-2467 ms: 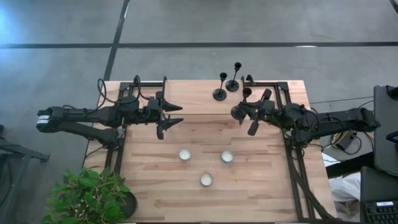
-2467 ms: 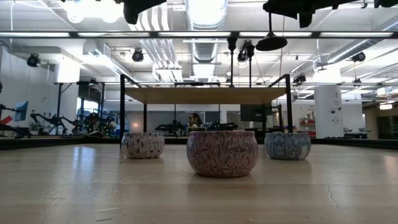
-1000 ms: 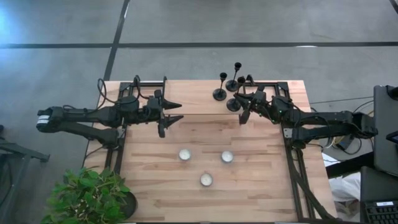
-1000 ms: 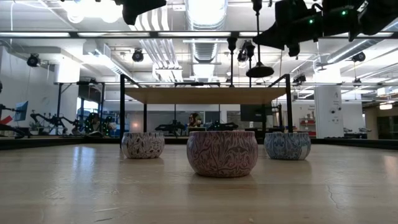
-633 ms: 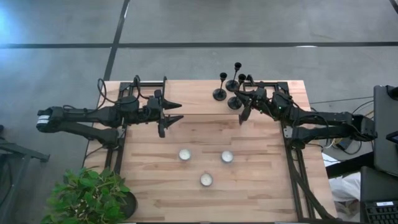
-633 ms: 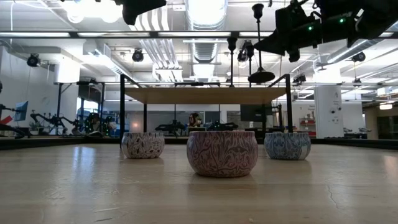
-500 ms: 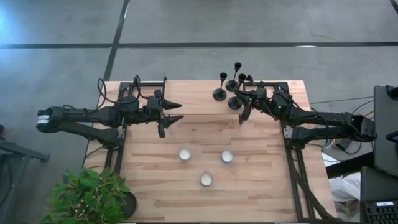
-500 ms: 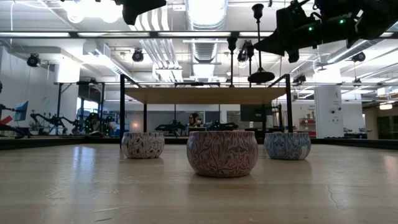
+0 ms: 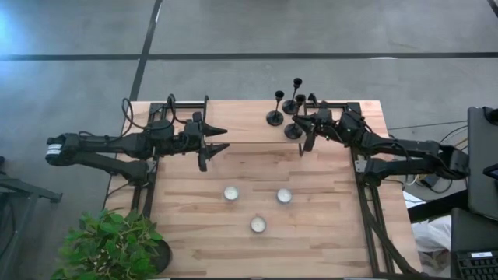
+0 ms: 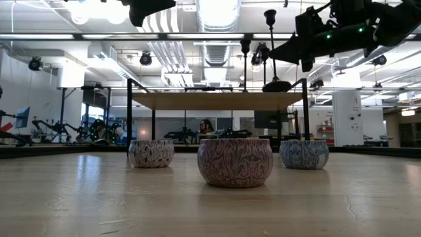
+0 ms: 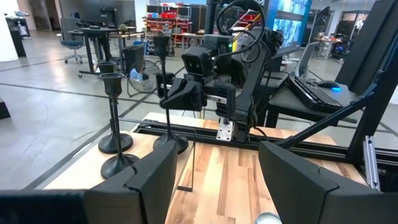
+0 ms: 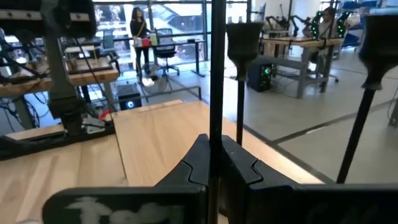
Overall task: Pick & Place candle stick holders
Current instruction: Put the black candle holder on the shelf
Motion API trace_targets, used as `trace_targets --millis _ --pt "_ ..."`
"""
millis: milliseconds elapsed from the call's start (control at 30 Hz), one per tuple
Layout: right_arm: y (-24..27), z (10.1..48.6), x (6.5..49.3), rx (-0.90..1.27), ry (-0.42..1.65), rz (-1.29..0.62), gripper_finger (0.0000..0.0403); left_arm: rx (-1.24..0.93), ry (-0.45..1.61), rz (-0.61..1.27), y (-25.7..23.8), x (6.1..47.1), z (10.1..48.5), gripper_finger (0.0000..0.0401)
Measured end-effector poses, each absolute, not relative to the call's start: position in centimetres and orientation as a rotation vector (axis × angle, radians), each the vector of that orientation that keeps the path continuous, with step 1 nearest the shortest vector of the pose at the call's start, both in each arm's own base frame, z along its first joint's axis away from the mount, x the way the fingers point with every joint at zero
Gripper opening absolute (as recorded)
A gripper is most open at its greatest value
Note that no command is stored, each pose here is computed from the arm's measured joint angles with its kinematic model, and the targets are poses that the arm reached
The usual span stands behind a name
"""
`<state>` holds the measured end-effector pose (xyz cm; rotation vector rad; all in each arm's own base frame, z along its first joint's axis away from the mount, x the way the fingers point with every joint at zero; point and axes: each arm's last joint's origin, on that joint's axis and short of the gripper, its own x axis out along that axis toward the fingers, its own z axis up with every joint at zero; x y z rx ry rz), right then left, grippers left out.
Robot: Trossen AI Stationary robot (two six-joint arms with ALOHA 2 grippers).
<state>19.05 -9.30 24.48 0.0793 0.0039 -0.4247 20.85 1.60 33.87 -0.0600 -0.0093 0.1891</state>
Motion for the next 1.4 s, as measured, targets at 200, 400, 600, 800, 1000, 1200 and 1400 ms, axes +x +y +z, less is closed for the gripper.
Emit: trace_targets --millis 200,400,600,800,1000,1200,1400 --pt "-10.0 23.6 20.4 0.081 0.026 -0.425 0.0011 -0.063 -0.010 0.189 1.6 20.9 33.9 0.0234" --pt "-10.4 23.6 21.2 0.065 0.008 -0.423 0.0011 -0.082 -0.011 0.189 1.6 20.9 33.9 0.0234" --pt "-10.3 23.7 21.0 0.059 0.013 -0.425 0.0011 -0.078 -0.011 0.188 1.6 20.9 33.9 0.0234" --pt "-10.3 23.6 20.9 0.059 0.035 -0.435 0.0011 -0.076 -0.011 0.188 1.6 20.9 33.9 0.0234" --pt "-10.3 23.5 20.8 0.053 0.044 -0.444 0.0011 -0.080 -0.011 0.188 1.6 20.9 33.9 0.0234" --pt "-10.4 23.5 20.7 0.048 0.052 -0.466 0.0011 -0.081 -0.011 0.188 1.6 20.9 33.9 0.0234" --pt "-10.3 23.4 20.5 0.052 0.070 -0.469 0.0011 -0.082 -0.011 0.188 1.6 20.9 33.9 0.0234"
